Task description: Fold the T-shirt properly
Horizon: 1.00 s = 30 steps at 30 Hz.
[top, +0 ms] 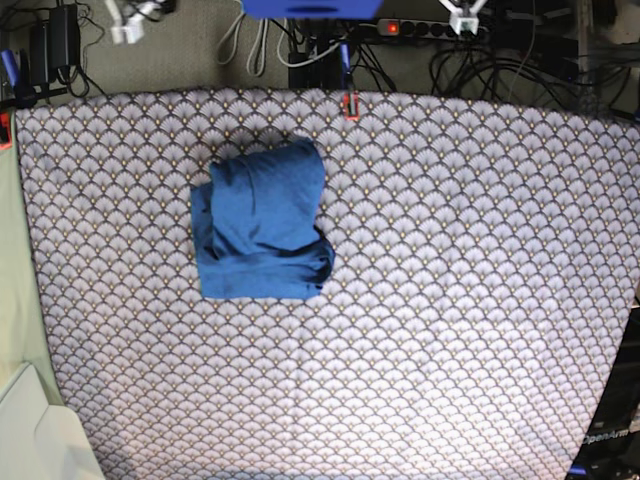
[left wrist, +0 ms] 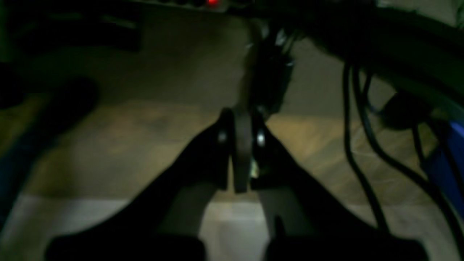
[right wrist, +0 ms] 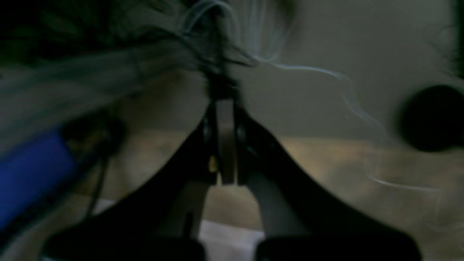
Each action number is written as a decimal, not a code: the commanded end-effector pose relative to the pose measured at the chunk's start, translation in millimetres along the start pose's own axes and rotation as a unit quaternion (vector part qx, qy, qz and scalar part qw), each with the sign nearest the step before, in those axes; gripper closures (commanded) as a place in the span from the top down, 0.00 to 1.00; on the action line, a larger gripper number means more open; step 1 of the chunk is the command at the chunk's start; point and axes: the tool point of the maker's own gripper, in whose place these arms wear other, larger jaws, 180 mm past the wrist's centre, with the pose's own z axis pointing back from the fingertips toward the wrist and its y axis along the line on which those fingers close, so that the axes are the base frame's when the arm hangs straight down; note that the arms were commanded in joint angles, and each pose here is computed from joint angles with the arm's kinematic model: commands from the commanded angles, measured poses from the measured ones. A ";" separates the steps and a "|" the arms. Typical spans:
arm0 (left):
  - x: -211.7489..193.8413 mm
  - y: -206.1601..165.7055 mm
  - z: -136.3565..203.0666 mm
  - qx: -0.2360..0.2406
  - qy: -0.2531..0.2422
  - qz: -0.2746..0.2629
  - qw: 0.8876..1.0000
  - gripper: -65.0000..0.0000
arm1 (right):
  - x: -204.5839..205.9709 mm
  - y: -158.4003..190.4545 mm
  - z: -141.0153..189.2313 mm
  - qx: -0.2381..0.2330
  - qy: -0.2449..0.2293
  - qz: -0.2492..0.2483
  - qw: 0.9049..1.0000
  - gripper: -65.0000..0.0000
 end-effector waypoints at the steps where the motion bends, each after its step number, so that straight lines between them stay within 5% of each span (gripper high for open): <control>1: -1.9 -0.9 -5.4 -0.005 -0.016 0.014 1.000 0.00 | -8.7 1.1 -6.0 0.010 -0.006 -0.022 1.000 0.00; 5: -5.0 -16.8 -34.9 -0.027 -0.015 0.054 0.998 0.00 | -7.0 31.9 -42.8 0.045 -0.037 -0.079 0.995 0.00; 7: -2.4 -22.3 -46.1 -0.036 0.003 0.072 0.997 0.00 | -7.7 25.8 -53.2 0.000 -0.042 -0.074 0.996 0.00; 12: 25.1 -8.2 -57.5 0.027 0.013 0.078 0.997 0.00 | 1.2 13.0 -66.3 -0.113 -0.038 0.033 0.992 0.00; 19: 55.7 31.9 -52.2 0.158 -0.005 -0.002 0.987 0.00 | 25.9 -15.6 -61.1 -0.249 -0.017 0.181 0.951 0.00; 30: 76.1 13.9 -57.2 0.148 -0.020 -0.004 0.989 0.00 | 32.0 -31.6 -55.6 -0.267 -0.006 0.186 0.946 0.00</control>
